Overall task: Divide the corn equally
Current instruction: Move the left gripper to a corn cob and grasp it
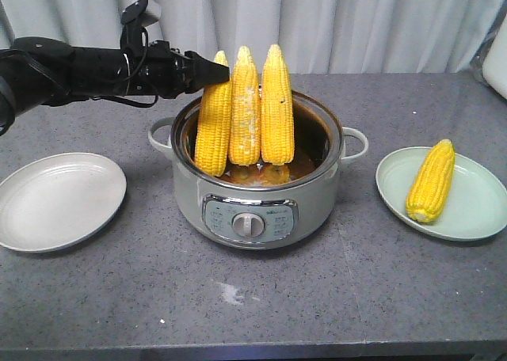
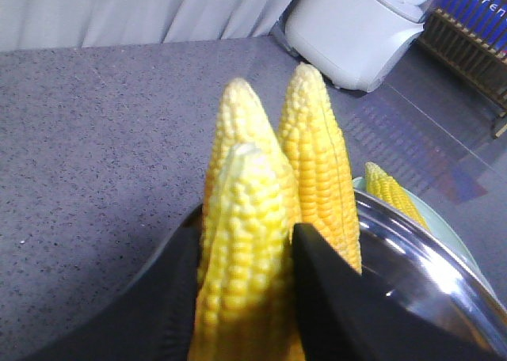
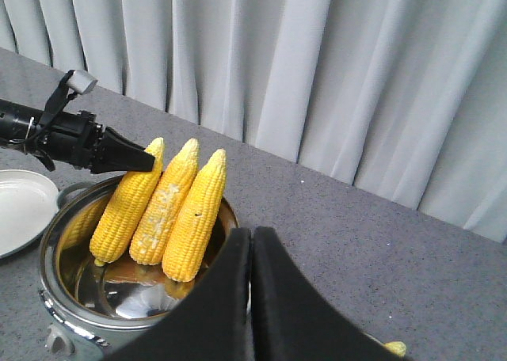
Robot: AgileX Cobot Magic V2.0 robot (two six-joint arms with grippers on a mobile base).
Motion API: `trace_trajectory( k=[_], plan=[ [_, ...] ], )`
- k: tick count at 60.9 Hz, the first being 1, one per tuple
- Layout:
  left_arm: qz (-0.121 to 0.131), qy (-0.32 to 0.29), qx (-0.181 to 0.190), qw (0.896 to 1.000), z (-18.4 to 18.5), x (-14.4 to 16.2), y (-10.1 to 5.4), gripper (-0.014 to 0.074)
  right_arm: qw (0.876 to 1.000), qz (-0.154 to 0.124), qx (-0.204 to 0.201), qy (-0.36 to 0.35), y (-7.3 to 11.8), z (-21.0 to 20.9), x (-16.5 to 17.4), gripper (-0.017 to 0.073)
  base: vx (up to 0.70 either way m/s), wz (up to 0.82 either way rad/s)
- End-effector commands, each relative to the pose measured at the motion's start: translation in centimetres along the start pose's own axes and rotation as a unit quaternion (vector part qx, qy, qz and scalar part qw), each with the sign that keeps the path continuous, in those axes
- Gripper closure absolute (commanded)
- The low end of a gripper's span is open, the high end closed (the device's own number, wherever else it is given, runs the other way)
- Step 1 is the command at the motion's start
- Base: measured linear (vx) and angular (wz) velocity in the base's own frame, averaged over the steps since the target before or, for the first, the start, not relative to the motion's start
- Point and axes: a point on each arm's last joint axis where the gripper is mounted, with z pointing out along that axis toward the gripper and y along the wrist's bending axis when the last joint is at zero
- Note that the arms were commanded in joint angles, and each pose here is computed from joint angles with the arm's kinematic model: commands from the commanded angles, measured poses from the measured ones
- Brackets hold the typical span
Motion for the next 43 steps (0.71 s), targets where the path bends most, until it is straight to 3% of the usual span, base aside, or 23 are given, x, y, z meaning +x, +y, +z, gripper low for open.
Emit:
trace_trajectory(
  k=[1, 12, 24, 32, 40, 43],
  plan=[
    [0.017, -0.034, 0.027, 0.999, -1.5, -2.5, -2.9, 0.0603, 1.000, -0.007, -0.013, -0.013, 0.8, -0.7, -0.5, 0.0564, 0.00, 0.00],
    [0.013, -0.050, 0.047, 0.998, -2.4, -3.4, -4.2, 0.0602, 1.000, -0.007, -0.013, -0.013, 0.8, -0.7, -0.5, 0.0564, 0.00, 0.00],
    [0.043, -0.080, 0.053, 0.994, -5.2, -5.5, -6.9, 0.0602, 1.000, -0.007, -0.013, -0.013, 0.8, -0.7, -0.5, 0.0564, 0.00, 0.00],
    [0.071, -0.103, 0.057, 0.991, -7.8, -6.9, -9.0, 0.0602, 1.000, -0.007, -0.013, -0.013, 0.8, -0.7, -0.5, 0.0564, 0.00, 0.00],
    [0.131, -0.114, 0.039, 0.984, -11.2, -8.2, -11.6, 0.0602, 1.000, -0.007, -0.013, -0.013, 0.8, -0.7, -0.5, 0.0564, 0.00, 0.00],
    [0.141, -0.120, 0.044, 0.982, -12.4, -8.5, -12.5, 0.0602, 1.000, -0.007, -0.013, -0.013, 0.8, -0.7, -0.5, 0.0564, 0.00, 0.00]
  ],
)
